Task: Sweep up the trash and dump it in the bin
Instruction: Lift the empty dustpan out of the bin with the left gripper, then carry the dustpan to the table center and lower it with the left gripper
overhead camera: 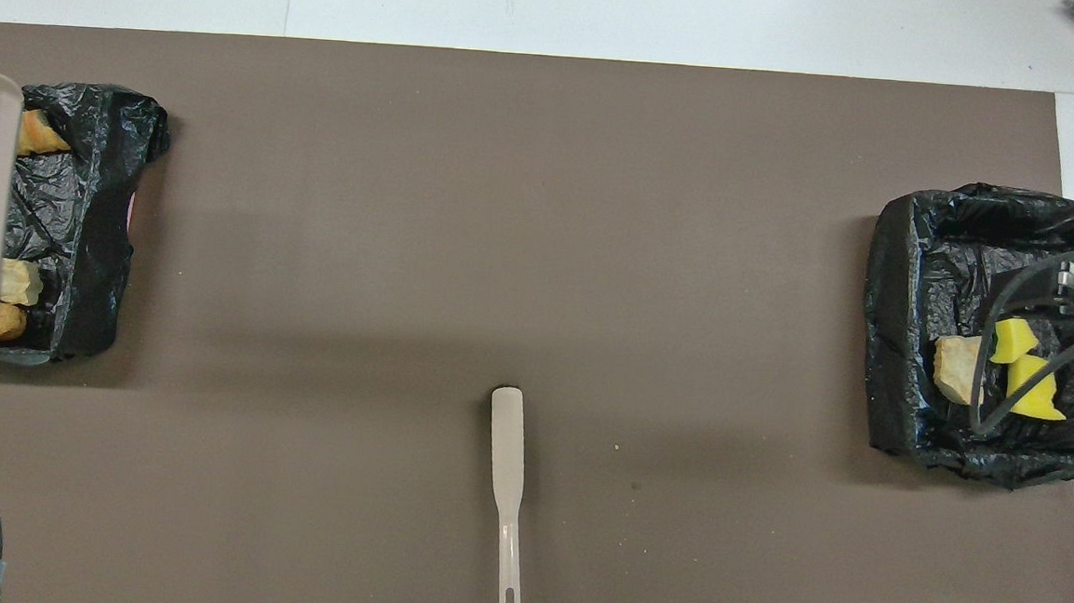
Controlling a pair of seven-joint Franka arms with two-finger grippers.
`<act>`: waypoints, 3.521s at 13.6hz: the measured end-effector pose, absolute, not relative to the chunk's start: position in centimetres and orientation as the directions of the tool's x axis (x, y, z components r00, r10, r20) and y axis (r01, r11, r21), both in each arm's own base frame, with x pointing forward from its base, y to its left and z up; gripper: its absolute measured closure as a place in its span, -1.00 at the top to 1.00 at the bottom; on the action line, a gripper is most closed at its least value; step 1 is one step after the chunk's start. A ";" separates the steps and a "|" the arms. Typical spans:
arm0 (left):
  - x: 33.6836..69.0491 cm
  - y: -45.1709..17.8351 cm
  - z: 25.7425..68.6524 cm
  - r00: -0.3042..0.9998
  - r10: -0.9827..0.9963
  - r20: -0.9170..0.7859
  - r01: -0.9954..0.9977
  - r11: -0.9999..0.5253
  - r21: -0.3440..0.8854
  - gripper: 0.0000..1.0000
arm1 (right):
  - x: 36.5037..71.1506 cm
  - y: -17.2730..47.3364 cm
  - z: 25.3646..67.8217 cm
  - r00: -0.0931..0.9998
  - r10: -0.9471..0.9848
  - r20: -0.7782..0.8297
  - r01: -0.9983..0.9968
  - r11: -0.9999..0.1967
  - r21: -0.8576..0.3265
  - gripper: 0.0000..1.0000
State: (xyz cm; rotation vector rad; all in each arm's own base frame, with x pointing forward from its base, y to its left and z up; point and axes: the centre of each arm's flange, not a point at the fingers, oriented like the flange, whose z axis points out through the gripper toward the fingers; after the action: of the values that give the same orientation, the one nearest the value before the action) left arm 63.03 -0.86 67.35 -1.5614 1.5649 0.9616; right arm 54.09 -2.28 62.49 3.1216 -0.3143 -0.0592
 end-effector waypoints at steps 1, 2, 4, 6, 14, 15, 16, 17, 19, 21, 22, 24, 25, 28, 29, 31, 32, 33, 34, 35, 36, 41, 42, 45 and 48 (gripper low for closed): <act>62.8 -1.1 66.7 0.020 -0.522 -0.853 -1.000 -0.029 -0.006 -0.37 | 53.9 -2.3 62.5 0.982 -0.185 -0.037 -0.185 -0.983 0.007 1.00; 62.6 -1.4 65.8 0.056 -0.578 -0.814 -0.998 -0.055 -0.029 -0.37 | 53.9 -2.4 62.4 0.983 -0.181 -0.038 -0.181 -0.984 0.007 1.00; 62.2 -1.9 64.2 0.154 -0.664 -0.732 -0.987 -0.142 -0.080 -0.37 | 53.9 -2.6 62.3 0.983 -0.182 -0.041 -0.182 -0.983 0.007 1.00; 61.5 -2.6 62.7 0.253 -0.715 -0.652 -0.965 -0.238 -0.114 -0.37 | 53.9 -2.6 62.2 0.982 -0.182 -0.042 -0.182 -0.983 0.007 1.00; 59.4 -8.2 55.1 0.676 -0.653 -0.342 -0.724 -0.675 -0.143 -0.37 | 53.9 -2.6 62.2 0.983 -0.181 -0.040 -0.181 -0.983 0.006 1.00; 59.1 -9.3 54.1 0.708 -0.623 -0.334 -0.691 -0.708 -0.145 -0.37 | 53.9 -2.4 62.2 0.983 -0.179 -0.040 -0.179 -0.984 0.006 1.00; 58.9 -10.4 53.5 0.732 -0.602 -0.319 -0.664 -0.735 -0.138 -0.37 | 53.9 -2.3 62.2 0.984 -0.176 -0.040 -0.176 -0.984 0.006 1.00; 58.9 -11.3 53.1 0.755 -0.588 -0.291 -0.640 -0.758 -0.128 -0.37 | 53.9 -2.2 62.2 0.984 -0.174 -0.040 -0.174 -0.985 0.006 1.00; 58.8 -12.9 52.7 0.795 -0.554 -0.248 -0.592 -0.798 -0.114 -0.37 | 53.9 -2.1 62.2 0.984 -0.174 -0.040 -0.173 -0.985 0.006 1.00; 58.4 -14.5 52.3 0.840 -0.499 -0.214 -0.525 -0.847 -0.087 -0.37 | 53.9 -2.1 62.2 0.984 -0.173 -0.040 -0.173 -0.985 0.006 1.00; 58.2 -15.5 51.8 0.861 -0.468 -0.199 -0.490 -0.868 -0.083 -0.37 | 53.9 -2.1 62.2 0.984 -0.173 -0.040 -0.173 -0.985 0.006 1.00; 57.8 -18.0 49.4 0.887 -0.426 -0.175 -0.445 -0.892 -0.084 -0.37 | 53.9 -2.1 62.2 0.984 -0.172 -0.040 -0.172 -0.985 0.006 1.00; 57.5 -19.4 47.9 0.902 -0.403 -0.156 -0.418 -0.905 -0.076 -0.37 | 53.9 -2.1 62.2 0.984 -0.172 -0.040 -0.172 -0.985 0.005 1.00; 56.9 -23.4 45.4 0.924 -0.365 -0.111 -0.374 -0.925 -0.073 -0.37 | 53.9 -2.0 62.2 0.984 -0.171 -0.040 -0.171 -0.985 0.005 1.00; 56.7 -24.8 45.2 0.926 -0.364 -0.094 -0.371 -0.926 -0.068 -0.37 | 53.9 -2.0 62.2 0.984 -0.171 -0.040 -0.171 -0.985 0.005 1.00; 56.2 -27.2 44.8 0.954 -0.292 -0.066 -0.294 -0.955 -0.030 -0.37 | 53.9 -2.0 62.2 0.984 -0.171 -0.040 -0.171 -0.985 0.005 1.00; 56.2 -28.3 44.5 0.968 -0.245 -0.045 -0.246 -0.969 -0.008 -0.37 | 53.9 -2.0 62.2 0.984 -0.171 -0.040 -0.171 -0.985 0.005 1.00; 56.2 -29.3 44.1 0.975 -0.220 -0.026 -0.220 -0.976 0.007 -0.37 | 53.9 -2.0 62.2 0.984 -0.171 -0.040 -0.171 -0.985 0.005 1.00; 56.0 -30.3 43.7 0.979 -0.204 -0.019 -0.204 -0.979 0.019 -0.37 | 53.9 -2.0 62.2 0.984 -0.171 -0.040 -0.171 -0.985 0.005 1.00; 55.9 -31.2 43.3 0.982 -0.190 -0.017 -0.190 -0.981 0.030 -0.37 | 53.9 -2.0 62.2 0.984 -0.171 -0.040 -0.171 -0.985 0.005 1.00; 55.8 -31.9 42.9 0.984 -0.178 -0.018 -0.177 -0.983 0.039 -0.37 | 53.9 -2.0 62.2 0.984 -0.171 -0.040 -0.171 -0.985 0.005 1.00; 55.4 -34.3 43.3 0.991 -0.133 -0.013 -0.132 -0.990 0.058 -0.37 | 53.9 -2.0 62.2 0.984 -0.171 -0.040 -0.171 -0.985 0.005 1.00; 55.6 -34.8 43.4 0.992 -0.122 -0.013 -0.121 -0.991 0.063 -0.37 | 53.9 -2.0 62.2 0.984 -0.171 -0.040 -0.171 -0.985 0.005 1.00; 56.2 -35.9 42.9 0.994 -0.109 -0.019 -0.108 -0.992 0.069 -0.37 | 53.9 -2.0 62.2 0.984 -0.171 -0.040 -0.171 -0.985 0.005 1.00; 57.3 -36.6 42.2 0.996 -0.088 -0.020 -0.087 -0.994 0.071 -0.37 | 53.9 -2.0 62.2 0.984 -0.171 -0.040 -0.171 -0.985 0.005 1.00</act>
State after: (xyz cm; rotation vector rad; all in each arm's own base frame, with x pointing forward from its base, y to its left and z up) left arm 57.30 -36.63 42.20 -3.2081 0.1406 0.0371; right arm 53.91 -2.00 62.24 3.1276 -0.2693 -0.0637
